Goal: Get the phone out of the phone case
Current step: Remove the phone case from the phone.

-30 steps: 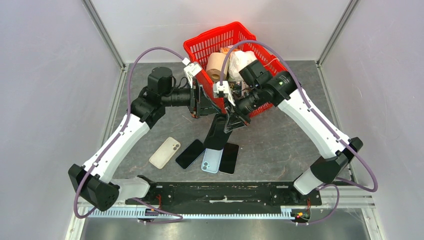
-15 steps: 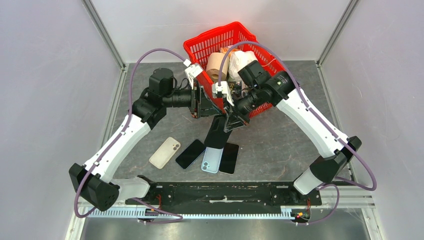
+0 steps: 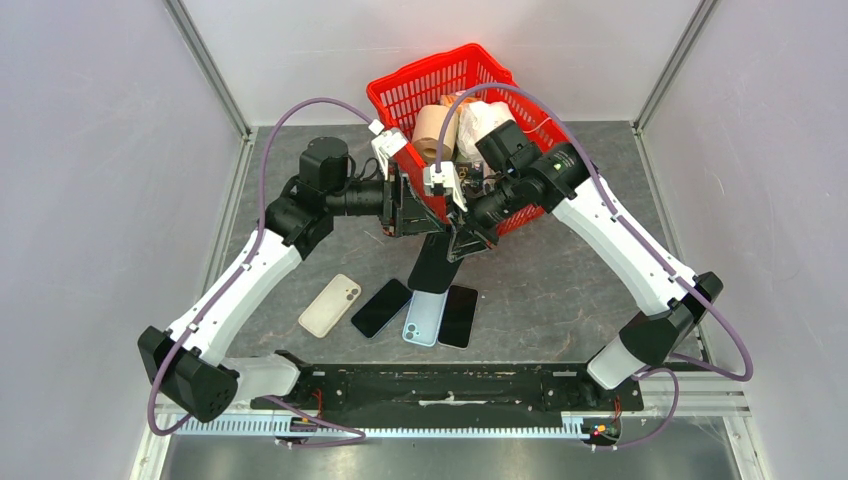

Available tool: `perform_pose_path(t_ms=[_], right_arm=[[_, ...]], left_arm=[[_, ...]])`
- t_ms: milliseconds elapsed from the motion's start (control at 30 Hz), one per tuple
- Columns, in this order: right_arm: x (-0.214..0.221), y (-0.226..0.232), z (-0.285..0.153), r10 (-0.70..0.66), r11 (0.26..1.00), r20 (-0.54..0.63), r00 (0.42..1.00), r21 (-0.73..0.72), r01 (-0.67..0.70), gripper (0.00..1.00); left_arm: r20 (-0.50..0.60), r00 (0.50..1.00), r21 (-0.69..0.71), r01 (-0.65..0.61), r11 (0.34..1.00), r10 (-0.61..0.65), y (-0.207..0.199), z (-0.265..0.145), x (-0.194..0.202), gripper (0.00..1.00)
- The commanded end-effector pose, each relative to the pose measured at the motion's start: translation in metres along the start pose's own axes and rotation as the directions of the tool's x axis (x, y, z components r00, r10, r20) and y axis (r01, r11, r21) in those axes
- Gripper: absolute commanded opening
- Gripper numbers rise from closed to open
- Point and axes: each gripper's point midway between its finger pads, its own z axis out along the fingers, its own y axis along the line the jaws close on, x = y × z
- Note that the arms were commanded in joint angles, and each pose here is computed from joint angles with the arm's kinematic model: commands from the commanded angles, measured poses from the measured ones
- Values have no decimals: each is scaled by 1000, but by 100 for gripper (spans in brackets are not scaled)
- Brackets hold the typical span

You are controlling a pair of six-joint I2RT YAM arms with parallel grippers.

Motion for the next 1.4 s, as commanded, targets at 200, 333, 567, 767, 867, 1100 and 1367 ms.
perform_pose_path(t_ms=[200, 333, 567, 767, 867, 1100, 1367], right_arm=[[-19, 16, -6, -103, 994, 79, 992, -31, 105, 0], [-22, 16, -9, -107, 994, 85, 991, -21, 110, 0], [-36, 3, -16, -102, 994, 98, 990, 56, 97, 0], [-43, -10, -21, -70, 993, 114, 991, 107, 58, 0], [-44, -15, -21, -55, 992, 122, 991, 118, 41, 0], [-42, -23, -27, -33, 989, 131, 991, 149, 13, 0], [-50, -20, -62, -25, 985, 221, 975, 172, -13, 0]], left_arm=[[-1, 1000, -41, 12, 999, -12, 8, 2, 2, 69], [-12, 1000, -51, 8, 999, -9, 11, 2, 7, 68], [-50, 999, -25, 3, 1000, -4, 10, 0, 26, 68], [-77, 997, 28, 15, 1000, -13, 3, 2, 41, 67], [-79, 996, 74, 37, 997, -31, -3, 7, 43, 61], [-91, 993, 141, 90, 986, -78, -12, 16, 45, 10], [-83, 978, 12, 194, 981, -192, 17, 24, 58, 2]])
